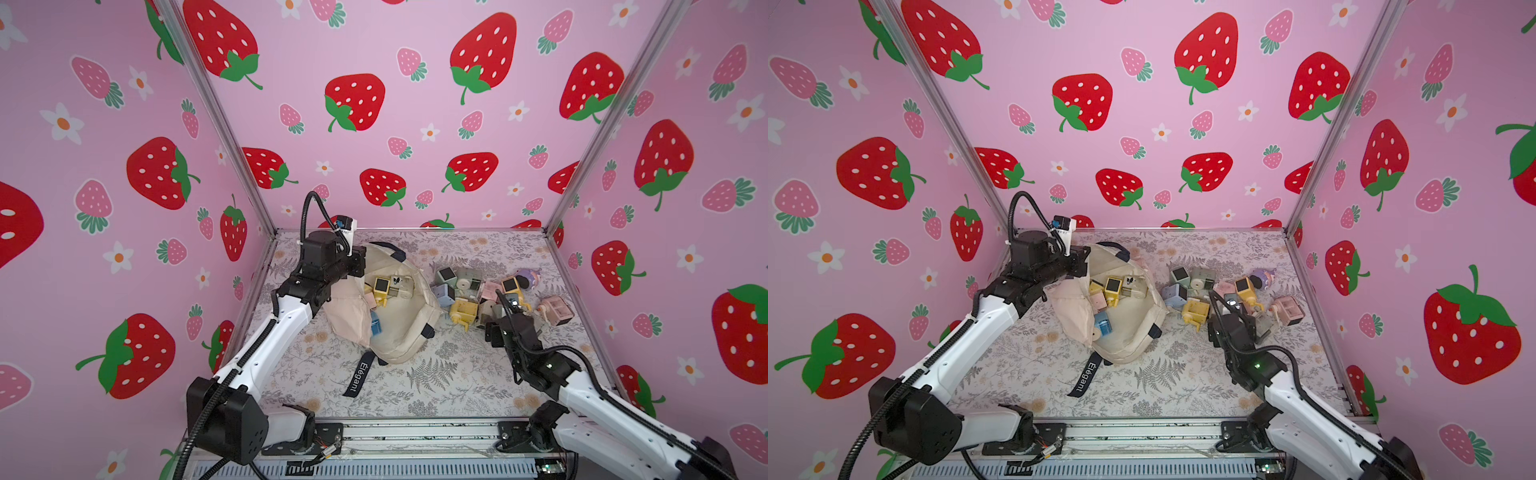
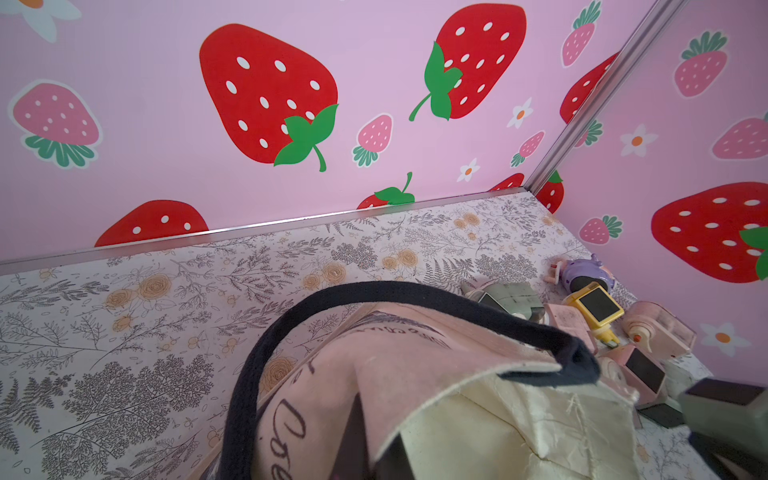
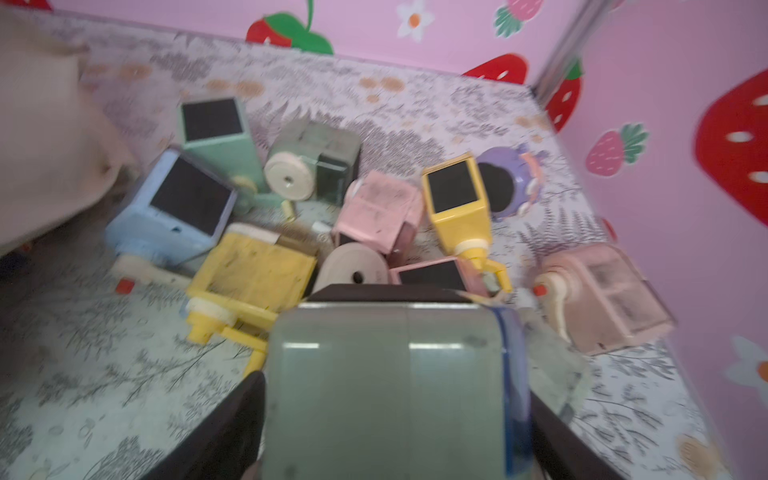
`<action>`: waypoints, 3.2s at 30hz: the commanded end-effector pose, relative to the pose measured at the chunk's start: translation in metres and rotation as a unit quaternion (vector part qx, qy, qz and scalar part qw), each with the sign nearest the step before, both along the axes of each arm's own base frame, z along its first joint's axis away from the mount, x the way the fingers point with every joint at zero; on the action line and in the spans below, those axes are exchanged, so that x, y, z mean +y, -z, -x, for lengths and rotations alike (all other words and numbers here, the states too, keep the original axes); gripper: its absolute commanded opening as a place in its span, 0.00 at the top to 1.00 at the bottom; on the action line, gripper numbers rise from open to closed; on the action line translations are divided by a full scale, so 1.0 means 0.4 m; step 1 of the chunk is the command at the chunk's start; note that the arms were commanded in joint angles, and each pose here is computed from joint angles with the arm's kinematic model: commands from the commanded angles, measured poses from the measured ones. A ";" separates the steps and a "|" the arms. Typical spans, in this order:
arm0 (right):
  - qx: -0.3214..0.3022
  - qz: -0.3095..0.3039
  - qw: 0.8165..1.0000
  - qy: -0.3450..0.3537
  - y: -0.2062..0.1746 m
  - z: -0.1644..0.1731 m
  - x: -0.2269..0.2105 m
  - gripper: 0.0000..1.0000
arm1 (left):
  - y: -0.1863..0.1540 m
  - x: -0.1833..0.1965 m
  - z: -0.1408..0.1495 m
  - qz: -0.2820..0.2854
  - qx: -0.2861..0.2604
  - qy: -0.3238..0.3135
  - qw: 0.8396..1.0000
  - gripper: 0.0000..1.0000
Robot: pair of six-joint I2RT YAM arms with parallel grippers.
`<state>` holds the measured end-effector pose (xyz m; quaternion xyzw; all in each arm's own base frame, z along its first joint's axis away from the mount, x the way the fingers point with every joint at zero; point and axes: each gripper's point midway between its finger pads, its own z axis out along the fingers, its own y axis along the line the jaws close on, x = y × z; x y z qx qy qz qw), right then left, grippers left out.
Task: Take out the pencil sharpeners from the tote bags
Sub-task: Place the pencil sharpener at the center of the board.
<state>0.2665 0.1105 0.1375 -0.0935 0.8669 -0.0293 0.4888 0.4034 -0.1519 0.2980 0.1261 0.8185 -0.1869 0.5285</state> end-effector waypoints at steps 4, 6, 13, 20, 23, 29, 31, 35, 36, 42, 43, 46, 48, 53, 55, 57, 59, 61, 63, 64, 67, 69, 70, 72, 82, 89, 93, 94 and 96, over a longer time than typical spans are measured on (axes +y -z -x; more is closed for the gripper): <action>-0.024 -0.021 0.999 0.035 -0.036 -0.040 -0.008 0.49 | -0.107 -0.014 -0.014 0.017 -0.060 0.009 0.998 1.00; -0.028 -0.029 0.997 0.059 -0.036 -0.042 -0.041 0.50 | -0.106 -0.016 -0.015 0.017 -0.059 0.011 0.998 1.00; -0.005 -0.097 0.995 -0.014 -0.004 -0.062 0.024 0.51 | -0.106 -0.018 -0.015 0.018 -0.058 0.012 0.998 1.00; 0.012 -0.133 0.986 -0.096 -0.009 -0.054 0.108 0.51 | -0.105 -0.014 -0.016 0.017 -0.058 0.009 0.998 1.00; 0.000 -0.128 0.989 -0.076 -0.018 -0.054 0.084 0.51 | -0.105 -0.016 -0.016 0.017 -0.058 0.010 0.998 1.00; 0.002 -0.095 0.996 0.002 -0.007 -0.057 0.010 0.49 | -0.105 -0.017 -0.017 0.017 -0.058 0.011 0.998 1.00; 0.000 -0.076 0.997 0.027 -0.006 -0.055 -0.020 0.49 | -0.102 -0.017 -0.018 0.017 -0.057 0.010 0.998 1.00; -0.026 -0.066 0.996 0.056 -0.030 -0.049 -0.060 0.50 | -0.103 -0.014 -0.019 0.016 -0.058 0.008 0.998 1.00; -0.029 -0.068 0.996 0.058 -0.033 -0.047 -0.064 0.51 | -0.103 -0.013 -0.020 0.016 -0.058 0.007 0.998 1.00; -0.053 -0.024 0.983 0.173 -0.063 0.001 -0.202 0.53 | -0.098 -0.022 -0.023 0.021 -0.056 0.013 0.998 1.00; -0.061 -0.029 0.980 0.185 -0.069 0.009 -0.218 0.54 | -0.097 -0.022 -0.026 0.021 -0.056 0.012 0.998 1.00; -0.083 -0.032 0.967 0.237 -0.067 0.039 -0.289 0.61 | -0.091 -0.022 -0.038 0.017 -0.052 0.010 0.998 1.00; -0.088 -0.050 0.957 0.273 -0.056 0.053 -0.335 0.65 | -0.086 -0.020 -0.043 0.012 -0.049 0.008 0.999 1.00; -0.098 -0.064 0.935 0.335 -0.086 0.078 -0.418 0.65 | -0.080 -0.010 -0.055 0.002 -0.047 -0.004 0.999 1.00; -0.083 -0.064 0.926 0.364 -0.065 0.084 -0.451 0.65 | -0.079 -0.014 -0.058 0.004 -0.046 -0.002 0.999 1.00; -0.056 -0.072 0.916 0.390 -0.035 0.086 -0.482 0.64 | -0.078 -0.020 -0.061 0.007 -0.044 0.003 0.999 1.00; -0.030 -0.091 0.908 0.407 -0.006 0.088 -0.504 0.64 | -0.075 -0.025 -0.064 0.009 -0.040 0.006 0.999 1.00; -0.014 -0.105 0.900 0.424 0.018 0.097 -0.523 0.64 | -0.070 -0.025 -0.068 0.008 -0.037 0.006 0.999 1.00; -0.001 -0.115 0.887 0.447 0.038 0.117 -0.550 0.64 | -0.067 -0.027 -0.073 0.008 -0.036 0.006 0.999 1.00; 0.004 -0.120 0.883 0.455 0.045 0.123 -0.558 0.64 | -0.069 -0.029 -0.074 0.010 -0.037 0.007 0.999 1.00; 0.030 -0.132 0.872 0.469 0.070 0.131 -0.576 0.63 | -0.064 -0.037 -0.080 0.013 -0.030 0.013 0.999 1.00; 0.051 -0.133 0.870 0.472 0.083 0.126 -0.581 0.62 | -0.064 -0.040 -0.080 0.015 -0.027 0.016 0.999 1.00; 0.060 -0.133 0.870 0.470 0.089 0.124 -0.581 0.61 | -0.066 -0.040 -0.079 0.016 -0.028 0.016 0.999 1.00; 0.079 -0.135 0.877 0.455 0.097 0.110 -0.570 0.61 | -0.065 -0.040 -0.078 0.016 -0.029 0.016 0.999 1.00; 0.127 -0.152 0.894 0.401 0.124 0.058 -0.531 0.49 | -0.067 -0.033 -0.074 0.013 -0.031 0.011 0.999 1.00; 0.134 -0.157 0.899 0.386 0.129 0.046 -0.521 0.32 | -0.071 -0.033 -0.071 0.014 -0.033 0.012 0.999 1.00; 0.134 -0.161 0.901 0.381 0.128 0.043 -0.516 0.25 | -0.072 -0.035 -0.070 0.016 -0.034 0.014 0.999 1.00; 0.133 -0.162 0.901 0.380 0.128 0.042 -0.515 0.23 | -0.072 -0.034 -0.070 0.015 -0.034 0.013 0.999 1.00; 0.133 -0.169 0.901 0.377 0.131 0.038 -0.510 0.18 | -0.070 -0.031 -0.072 0.013 -0.033 0.010 0.999 1.00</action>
